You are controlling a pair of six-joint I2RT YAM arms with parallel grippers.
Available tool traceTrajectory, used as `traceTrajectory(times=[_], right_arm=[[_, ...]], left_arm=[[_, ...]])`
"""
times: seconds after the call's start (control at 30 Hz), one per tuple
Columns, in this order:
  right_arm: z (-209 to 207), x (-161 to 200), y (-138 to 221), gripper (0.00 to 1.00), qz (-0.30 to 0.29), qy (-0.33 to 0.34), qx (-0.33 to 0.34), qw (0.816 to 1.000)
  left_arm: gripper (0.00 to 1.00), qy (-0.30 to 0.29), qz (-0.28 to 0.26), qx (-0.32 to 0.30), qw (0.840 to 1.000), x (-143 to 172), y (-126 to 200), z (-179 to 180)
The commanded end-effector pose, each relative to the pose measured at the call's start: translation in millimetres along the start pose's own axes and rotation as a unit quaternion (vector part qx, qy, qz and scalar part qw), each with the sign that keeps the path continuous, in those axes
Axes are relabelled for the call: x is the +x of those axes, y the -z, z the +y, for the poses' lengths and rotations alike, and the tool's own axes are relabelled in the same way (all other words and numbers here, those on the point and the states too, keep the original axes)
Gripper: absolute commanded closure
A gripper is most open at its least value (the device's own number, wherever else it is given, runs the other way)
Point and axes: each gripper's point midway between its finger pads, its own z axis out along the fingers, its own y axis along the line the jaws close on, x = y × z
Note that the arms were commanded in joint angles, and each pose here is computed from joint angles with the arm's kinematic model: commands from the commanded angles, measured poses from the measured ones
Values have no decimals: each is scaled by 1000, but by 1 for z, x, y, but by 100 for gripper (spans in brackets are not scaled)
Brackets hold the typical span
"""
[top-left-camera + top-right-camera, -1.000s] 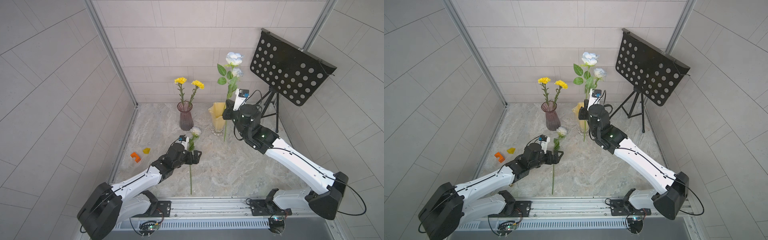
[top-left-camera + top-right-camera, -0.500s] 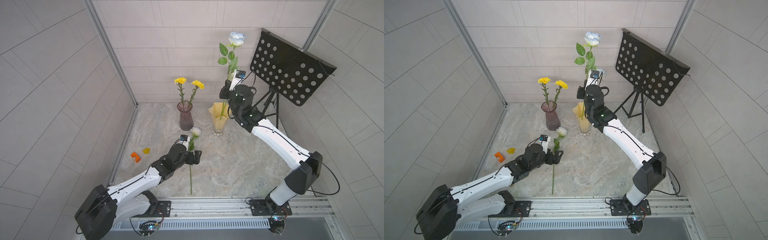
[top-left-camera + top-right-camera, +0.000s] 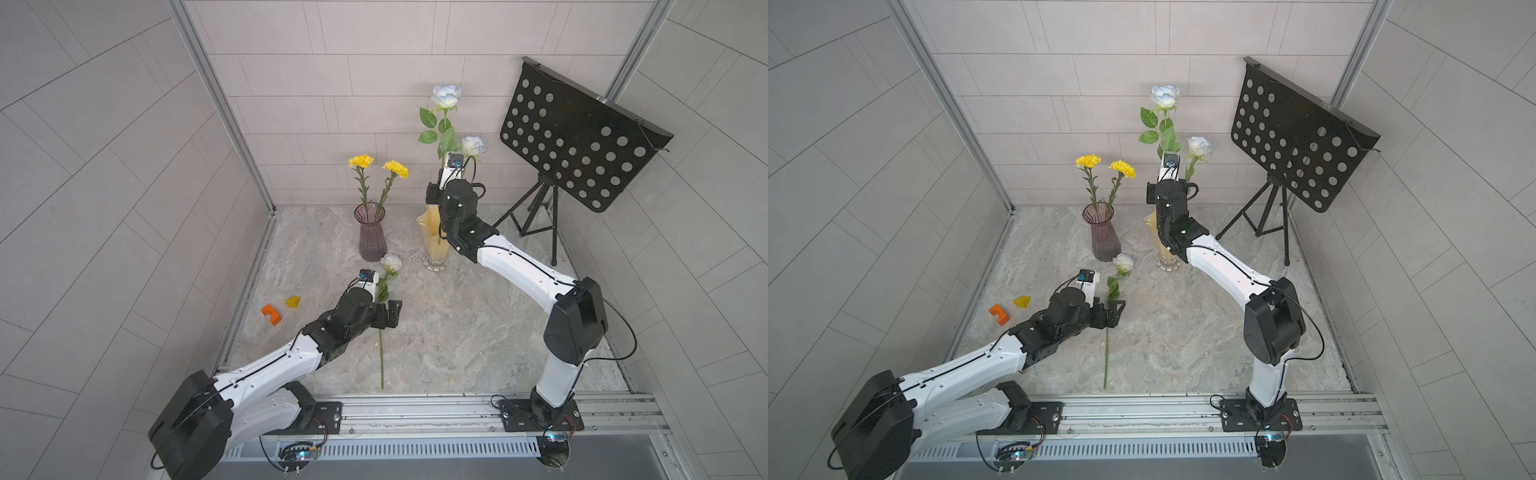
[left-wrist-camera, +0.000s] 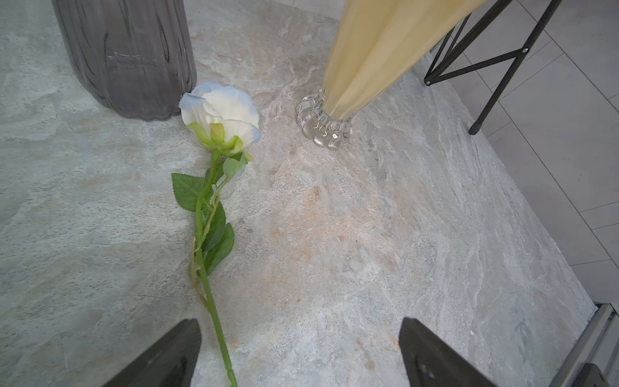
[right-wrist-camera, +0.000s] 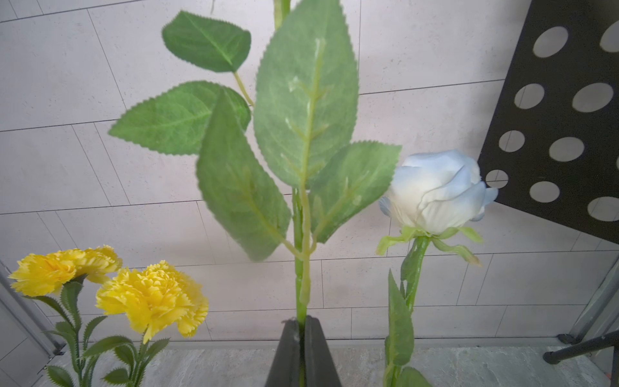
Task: Arrange the flowers in different vases according to their colors
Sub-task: Insert the flower into the vase.
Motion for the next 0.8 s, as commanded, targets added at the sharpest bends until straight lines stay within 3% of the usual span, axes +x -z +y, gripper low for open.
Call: traceTrajectory(times=[0.0,0.3,0.57,0.77], right_arm=[[-6,-36,4,100,-46,-20,10,999],[-3,-58,3,100,-65,-22,4,998],[-7,-40,-18,100,-91,-14,35,995],[-5,-10,-19,100,-74,-16,37,996]], left_arm=[[0,-9,-5,-3,1000,-4,3,-1],[0,-10,-2,-6,1000,-3,1,-1],[0,-11,0,-8,1000,-2,0,1],[0,-12,-2,-8,1000,-4,0,0]])
